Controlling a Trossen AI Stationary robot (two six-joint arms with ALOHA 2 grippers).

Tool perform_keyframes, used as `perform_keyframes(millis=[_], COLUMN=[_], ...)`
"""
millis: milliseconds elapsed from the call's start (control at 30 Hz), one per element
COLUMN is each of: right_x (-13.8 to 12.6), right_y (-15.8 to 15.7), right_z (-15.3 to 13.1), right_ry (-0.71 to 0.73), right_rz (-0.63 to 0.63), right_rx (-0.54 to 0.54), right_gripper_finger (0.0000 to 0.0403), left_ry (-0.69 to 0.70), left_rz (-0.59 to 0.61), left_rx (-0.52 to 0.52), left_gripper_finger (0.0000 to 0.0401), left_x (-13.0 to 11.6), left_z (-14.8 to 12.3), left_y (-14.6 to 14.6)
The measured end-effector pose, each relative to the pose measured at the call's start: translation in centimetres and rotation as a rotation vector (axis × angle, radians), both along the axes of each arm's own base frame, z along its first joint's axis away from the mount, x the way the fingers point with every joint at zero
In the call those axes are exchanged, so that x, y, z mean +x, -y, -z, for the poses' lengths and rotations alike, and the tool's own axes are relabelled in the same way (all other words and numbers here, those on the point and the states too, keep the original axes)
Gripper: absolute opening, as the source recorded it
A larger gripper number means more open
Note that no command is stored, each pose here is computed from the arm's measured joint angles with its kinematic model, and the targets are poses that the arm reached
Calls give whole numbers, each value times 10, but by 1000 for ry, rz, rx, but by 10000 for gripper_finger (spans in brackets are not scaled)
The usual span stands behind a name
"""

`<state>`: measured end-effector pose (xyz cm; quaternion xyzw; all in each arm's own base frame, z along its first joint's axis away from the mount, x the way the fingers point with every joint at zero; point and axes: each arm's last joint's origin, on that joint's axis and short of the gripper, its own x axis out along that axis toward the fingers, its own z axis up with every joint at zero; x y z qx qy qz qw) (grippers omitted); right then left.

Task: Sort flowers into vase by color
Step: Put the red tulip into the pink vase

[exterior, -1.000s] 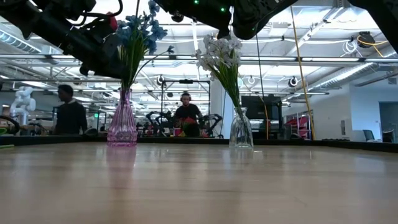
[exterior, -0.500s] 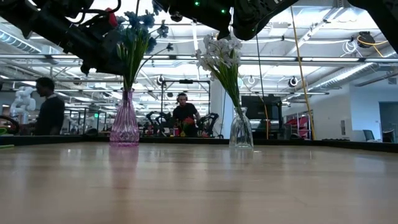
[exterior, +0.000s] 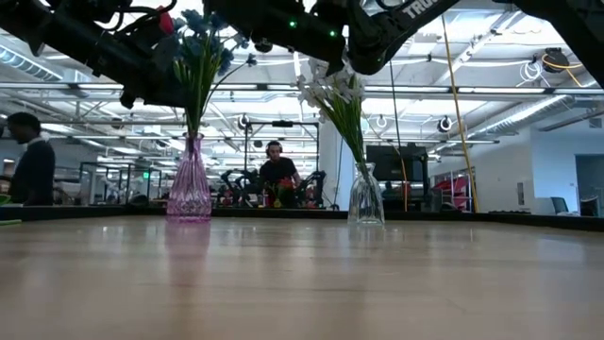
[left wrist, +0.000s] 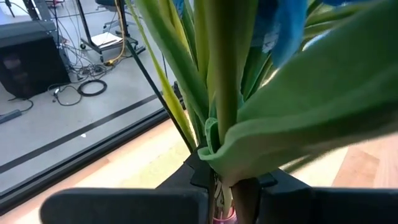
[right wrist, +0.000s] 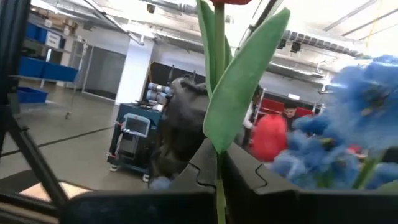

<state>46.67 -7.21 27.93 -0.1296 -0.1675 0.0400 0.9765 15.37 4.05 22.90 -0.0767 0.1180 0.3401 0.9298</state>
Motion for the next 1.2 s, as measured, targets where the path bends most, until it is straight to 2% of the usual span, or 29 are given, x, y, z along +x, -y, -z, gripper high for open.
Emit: perform_keyframes(millis=[267, 467, 600, 700, 767, 900, 1200], right_x=[6, 12, 12, 13, 13, 13, 12], right_y=[8, 13, 14, 16, 18, 19, 18], right_z=[20, 38, 41, 45, 49, 55, 58], right_ry=[-65, -126, -148, -187, -217, -278, -339], right_rz=[34, 148, 177, 247, 296, 315, 319], right_rx=[61, 142, 154, 227, 267, 265, 264], right_gripper_finger=[0, 1, 9, 20, 29, 57, 146], left_ry=[-6, -12, -25, -26, -29, -40, -80], left_rz=[0, 2, 5, 5, 5, 5, 25], left_rx=[-3, -11, -15, -15, -16, -18, -32], left_gripper_finger=[35, 35, 35, 35, 35, 47, 125], left_x=[0, 0, -1, -1, -1, -1, -2], left_z=[1, 2, 3, 3, 3, 4, 8], left_y=[0, 0, 0, 0, 0, 0, 1])
